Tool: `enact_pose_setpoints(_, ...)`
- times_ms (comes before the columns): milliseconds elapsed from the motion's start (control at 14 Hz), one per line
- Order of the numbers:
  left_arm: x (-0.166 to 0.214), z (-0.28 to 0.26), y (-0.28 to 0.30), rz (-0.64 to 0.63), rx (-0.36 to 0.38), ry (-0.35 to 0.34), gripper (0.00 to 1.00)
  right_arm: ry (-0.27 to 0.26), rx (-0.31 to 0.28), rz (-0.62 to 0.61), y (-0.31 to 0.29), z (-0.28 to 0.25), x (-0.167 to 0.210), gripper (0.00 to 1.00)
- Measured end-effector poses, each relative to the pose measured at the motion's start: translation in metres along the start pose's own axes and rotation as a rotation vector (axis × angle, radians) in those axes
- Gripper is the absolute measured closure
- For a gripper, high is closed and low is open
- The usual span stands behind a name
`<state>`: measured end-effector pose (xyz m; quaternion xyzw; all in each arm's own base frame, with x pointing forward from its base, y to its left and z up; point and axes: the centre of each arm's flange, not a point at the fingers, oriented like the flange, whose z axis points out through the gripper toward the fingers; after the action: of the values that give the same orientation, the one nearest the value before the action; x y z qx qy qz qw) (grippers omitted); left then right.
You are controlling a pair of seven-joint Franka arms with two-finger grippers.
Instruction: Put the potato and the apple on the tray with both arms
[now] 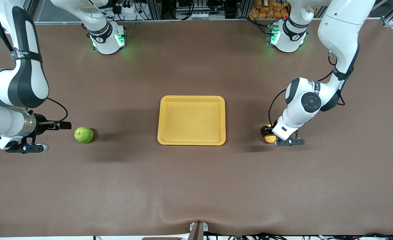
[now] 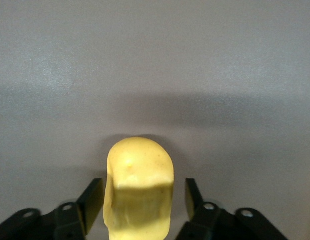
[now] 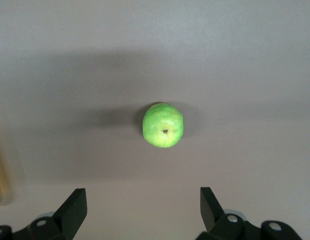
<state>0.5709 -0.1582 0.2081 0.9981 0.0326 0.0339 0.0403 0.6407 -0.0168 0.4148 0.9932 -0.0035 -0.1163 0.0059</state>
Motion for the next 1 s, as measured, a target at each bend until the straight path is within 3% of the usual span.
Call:
enact_pose_setpoints(71,0.000,0.000,0.000,0.000,0.000,-0.001,0.28,0.007,0.000,0.000,0.000,0.001,0.001,0.00)
enact_pose_setpoints(429,0.000,0.001,0.000,0.001,0.000,-0.002,0.52,0.000,0.027,0.029,0.012,0.016,-0.007,0.00)
enact_pose_setpoints(571,-0.001,0.002,0.004,0.007,0.000,-0.002,0.52,0.038,0.041,0.051,0.024,0.018,-0.021,0.00)
enact_pose_setpoints(786,-0.004,0.001,0.013,0.054,0.014,0.005,0.52,0.135,0.052,0.066,0.030,0.027,-0.055,0.00)
enact_pose_setpoints(1000,-0.002,-0.002,0.016,0.075,0.021,0.018,0.52,0.161,0.072,0.076,0.028,0.042,-0.078,0.00)
